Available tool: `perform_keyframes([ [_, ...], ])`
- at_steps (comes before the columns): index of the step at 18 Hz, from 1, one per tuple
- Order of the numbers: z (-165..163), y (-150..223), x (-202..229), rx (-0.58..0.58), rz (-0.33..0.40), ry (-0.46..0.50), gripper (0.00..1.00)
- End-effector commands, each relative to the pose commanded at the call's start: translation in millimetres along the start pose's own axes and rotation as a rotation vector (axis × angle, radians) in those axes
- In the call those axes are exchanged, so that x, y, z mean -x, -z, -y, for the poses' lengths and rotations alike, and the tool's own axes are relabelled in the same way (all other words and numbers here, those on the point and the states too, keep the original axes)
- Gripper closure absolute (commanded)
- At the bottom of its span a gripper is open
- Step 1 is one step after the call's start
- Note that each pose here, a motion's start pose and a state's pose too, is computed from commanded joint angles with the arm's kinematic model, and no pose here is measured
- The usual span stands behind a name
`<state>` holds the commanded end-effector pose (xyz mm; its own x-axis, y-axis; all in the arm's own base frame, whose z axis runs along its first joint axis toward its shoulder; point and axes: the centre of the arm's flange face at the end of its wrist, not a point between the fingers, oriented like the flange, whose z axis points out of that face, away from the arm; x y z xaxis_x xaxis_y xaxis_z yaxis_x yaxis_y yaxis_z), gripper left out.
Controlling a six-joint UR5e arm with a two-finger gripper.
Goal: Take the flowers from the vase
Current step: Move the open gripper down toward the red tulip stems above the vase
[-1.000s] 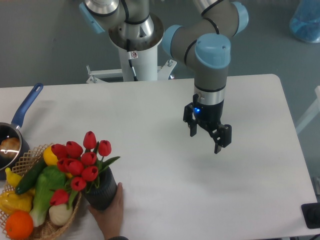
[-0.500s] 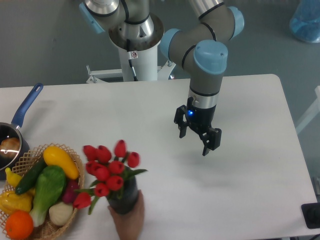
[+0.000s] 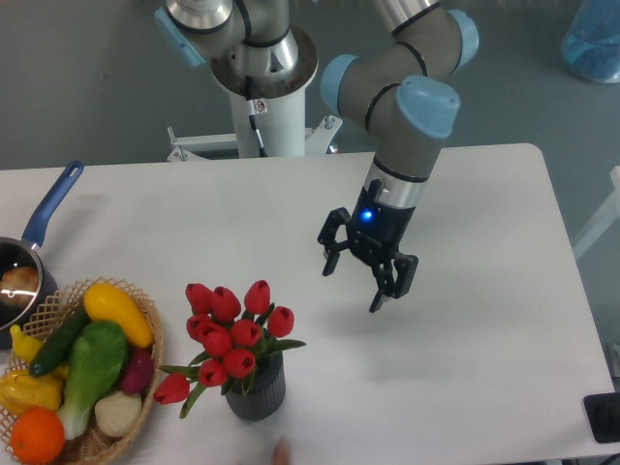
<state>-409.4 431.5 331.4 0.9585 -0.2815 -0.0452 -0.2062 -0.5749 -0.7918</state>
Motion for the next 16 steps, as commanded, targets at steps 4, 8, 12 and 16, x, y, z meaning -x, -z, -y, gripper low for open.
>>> perform_keyframes([
  [4,5,-8,-4,-0.062,-0.033,0.011,0.00],
  [8,12,-37,-10,-0.132,-0.106,0.024,0.00],
  [12,20,-48,-18,-0.157,-0.135,0.016,0.00],
  [16,28,-60,-23,-0.203,-0.171,0.011,0.00],
])
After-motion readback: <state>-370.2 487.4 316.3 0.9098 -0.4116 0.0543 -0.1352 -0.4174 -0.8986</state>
